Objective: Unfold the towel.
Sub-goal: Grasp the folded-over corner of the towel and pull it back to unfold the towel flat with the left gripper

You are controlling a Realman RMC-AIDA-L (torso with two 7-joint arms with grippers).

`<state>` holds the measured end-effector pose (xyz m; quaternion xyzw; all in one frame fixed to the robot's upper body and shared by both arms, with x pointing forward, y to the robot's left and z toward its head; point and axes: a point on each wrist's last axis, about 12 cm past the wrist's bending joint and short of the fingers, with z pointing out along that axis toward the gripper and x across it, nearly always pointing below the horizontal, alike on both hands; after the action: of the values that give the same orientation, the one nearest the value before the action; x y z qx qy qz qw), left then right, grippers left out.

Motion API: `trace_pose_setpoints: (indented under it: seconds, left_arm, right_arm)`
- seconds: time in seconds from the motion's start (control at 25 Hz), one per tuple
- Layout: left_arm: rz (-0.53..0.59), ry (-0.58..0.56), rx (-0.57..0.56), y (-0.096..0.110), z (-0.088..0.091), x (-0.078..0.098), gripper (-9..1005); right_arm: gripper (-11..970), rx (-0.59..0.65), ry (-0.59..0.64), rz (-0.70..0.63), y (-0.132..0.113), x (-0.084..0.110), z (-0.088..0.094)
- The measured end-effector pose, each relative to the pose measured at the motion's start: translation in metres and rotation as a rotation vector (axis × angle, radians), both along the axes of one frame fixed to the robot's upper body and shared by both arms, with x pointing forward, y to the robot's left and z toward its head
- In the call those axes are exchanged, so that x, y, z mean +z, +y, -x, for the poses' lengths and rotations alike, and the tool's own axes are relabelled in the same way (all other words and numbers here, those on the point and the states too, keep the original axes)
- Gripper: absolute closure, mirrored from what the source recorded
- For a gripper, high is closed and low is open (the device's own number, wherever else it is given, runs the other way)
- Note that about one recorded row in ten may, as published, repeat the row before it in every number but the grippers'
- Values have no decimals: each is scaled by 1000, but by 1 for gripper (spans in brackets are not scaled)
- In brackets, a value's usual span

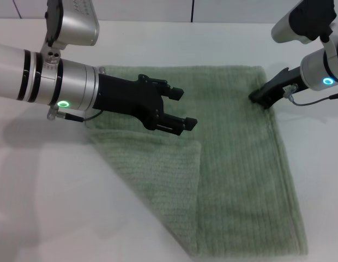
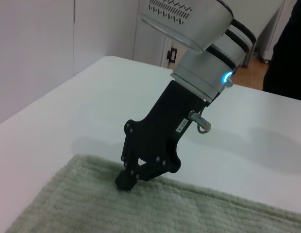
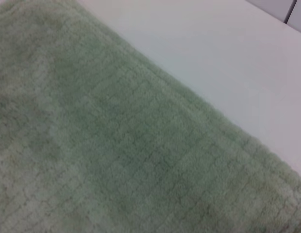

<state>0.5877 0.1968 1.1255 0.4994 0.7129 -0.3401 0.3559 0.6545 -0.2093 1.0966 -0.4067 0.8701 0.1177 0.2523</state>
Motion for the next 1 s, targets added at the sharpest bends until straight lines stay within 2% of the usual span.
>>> trace_pose_setpoints:
  seconds: [0.16,0.56,1.0]
  left_arm:
    - [-14,-3,-7,-3,0,-2,184]
    - [-100,-3,-39,-23,6,-20,185]
    - [-169,-14,-5,-34,5,-35,185]
  right_arm:
    - [938,4,2,5,0,-1,0]
    - [937,7,0,7,1,0,0]
    - [936,9,-3,8,2,1,-1]
